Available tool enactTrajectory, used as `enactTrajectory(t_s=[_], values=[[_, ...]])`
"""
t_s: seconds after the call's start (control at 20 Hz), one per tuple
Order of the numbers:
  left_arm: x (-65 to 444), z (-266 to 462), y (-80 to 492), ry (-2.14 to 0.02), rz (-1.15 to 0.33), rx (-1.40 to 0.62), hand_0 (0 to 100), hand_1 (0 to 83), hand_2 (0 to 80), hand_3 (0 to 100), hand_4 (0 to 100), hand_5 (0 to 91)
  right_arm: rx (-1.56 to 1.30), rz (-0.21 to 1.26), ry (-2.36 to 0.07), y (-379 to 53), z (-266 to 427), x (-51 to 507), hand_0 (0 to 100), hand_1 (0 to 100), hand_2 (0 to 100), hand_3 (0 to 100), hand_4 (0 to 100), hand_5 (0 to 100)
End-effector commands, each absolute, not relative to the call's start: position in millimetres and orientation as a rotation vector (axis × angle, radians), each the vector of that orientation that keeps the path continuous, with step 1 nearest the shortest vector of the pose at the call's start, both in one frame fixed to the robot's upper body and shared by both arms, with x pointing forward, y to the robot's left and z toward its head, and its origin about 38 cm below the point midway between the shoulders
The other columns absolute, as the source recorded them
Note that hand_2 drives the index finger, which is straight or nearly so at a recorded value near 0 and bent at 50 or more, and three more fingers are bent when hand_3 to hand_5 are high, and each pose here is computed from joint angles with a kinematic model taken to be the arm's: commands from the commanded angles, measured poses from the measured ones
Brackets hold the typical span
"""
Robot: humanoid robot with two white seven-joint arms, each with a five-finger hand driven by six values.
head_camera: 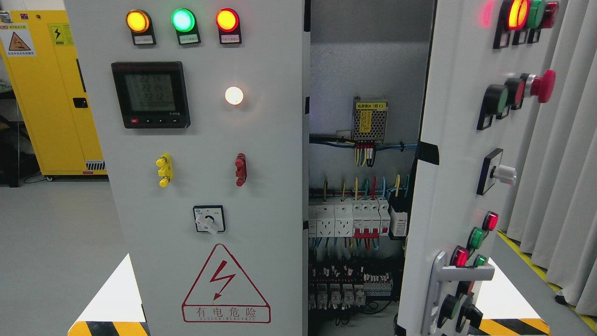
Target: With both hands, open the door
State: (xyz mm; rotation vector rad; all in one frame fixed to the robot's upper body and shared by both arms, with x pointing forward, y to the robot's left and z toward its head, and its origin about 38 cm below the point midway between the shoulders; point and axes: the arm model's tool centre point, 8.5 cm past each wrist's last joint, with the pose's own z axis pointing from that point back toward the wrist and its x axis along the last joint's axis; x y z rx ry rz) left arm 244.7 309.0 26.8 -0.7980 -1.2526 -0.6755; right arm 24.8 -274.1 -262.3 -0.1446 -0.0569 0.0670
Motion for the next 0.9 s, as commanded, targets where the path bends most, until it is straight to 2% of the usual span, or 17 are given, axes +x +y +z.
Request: enactTrajectory(t_s=[0.0, 0.3, 0.45, 0.85], values=[[274.9, 139.9, 280.8, -1.389, -0.9, -0.942, 12, 55.6, 0.0, 0, 0, 0.0, -0.145, 0.066, -0.034, -275.1, -262.6, 10.7, 0, 50, 4, 0, 0, 0], [312.3, 220.5, 251.0, -1.371, -0.921, -1.108, 12, 55.6, 0.0, 0, 0, 0.0, -0.144, 0.066, -0.034, -274.1, -262.7, 10.7, 0, 50, 4, 0, 0, 0], [338.3, 271.7, 242.7, -1.418, -1.0, -1.102, 12, 55.6, 0.0, 0, 0, 0.0, -0.144, 0.066, -0.033, -274.1, -262.7, 9.7, 0, 50, 4, 0, 0, 0], [408.9, 387.7, 162.0, -1.435, -1.032, -1.294, 12, 55.6, 0.0, 0, 0, 0.0, -0.144, 0.066, -0.033, -274.1, -262.7, 9.7, 0, 50, 4, 0, 0, 0]])
